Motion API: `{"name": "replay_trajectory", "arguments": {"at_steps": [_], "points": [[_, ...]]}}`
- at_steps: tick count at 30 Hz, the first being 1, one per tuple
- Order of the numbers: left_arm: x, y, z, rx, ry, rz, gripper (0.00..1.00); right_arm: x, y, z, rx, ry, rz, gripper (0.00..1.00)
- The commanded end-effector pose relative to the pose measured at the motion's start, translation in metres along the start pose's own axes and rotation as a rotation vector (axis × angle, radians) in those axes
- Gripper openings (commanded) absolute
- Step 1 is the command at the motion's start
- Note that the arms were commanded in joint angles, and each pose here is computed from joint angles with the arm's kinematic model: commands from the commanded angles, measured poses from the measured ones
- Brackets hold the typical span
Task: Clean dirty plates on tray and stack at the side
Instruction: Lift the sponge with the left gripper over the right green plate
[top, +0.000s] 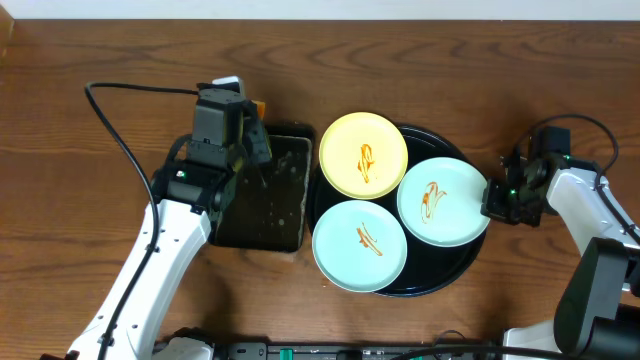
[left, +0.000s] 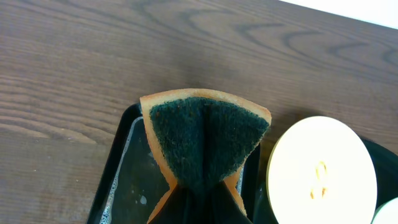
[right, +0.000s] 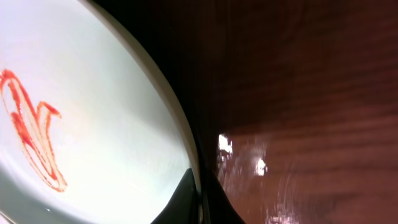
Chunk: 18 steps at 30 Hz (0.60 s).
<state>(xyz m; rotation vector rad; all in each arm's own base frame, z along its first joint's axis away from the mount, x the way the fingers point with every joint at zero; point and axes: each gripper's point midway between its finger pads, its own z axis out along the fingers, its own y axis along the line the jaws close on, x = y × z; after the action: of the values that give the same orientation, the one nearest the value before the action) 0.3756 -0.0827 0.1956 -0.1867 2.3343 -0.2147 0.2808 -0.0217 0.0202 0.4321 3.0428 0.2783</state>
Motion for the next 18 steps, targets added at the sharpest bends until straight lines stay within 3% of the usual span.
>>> {"name": "replay_trajectory", "arguments": {"at_steps": [1, 5, 18], "points": [[0.009, -0.007, 0.004, 0.048, 0.052, -0.004, 0.08, 0.002, -0.004, -0.001, 0.027, 0.02, 0.007, 0.01], [0.029, -0.03, 0.014, 0.179, 0.158, -0.009, 0.08, 0.009, 0.003, 0.0, 0.029, 0.046, -0.021, 0.01], [0.07, -0.06, 0.037, 0.306, 0.481, -0.085, 0.07, 0.014, 0.008, 0.001, 0.046, 0.065, -0.036, 0.01]]}}
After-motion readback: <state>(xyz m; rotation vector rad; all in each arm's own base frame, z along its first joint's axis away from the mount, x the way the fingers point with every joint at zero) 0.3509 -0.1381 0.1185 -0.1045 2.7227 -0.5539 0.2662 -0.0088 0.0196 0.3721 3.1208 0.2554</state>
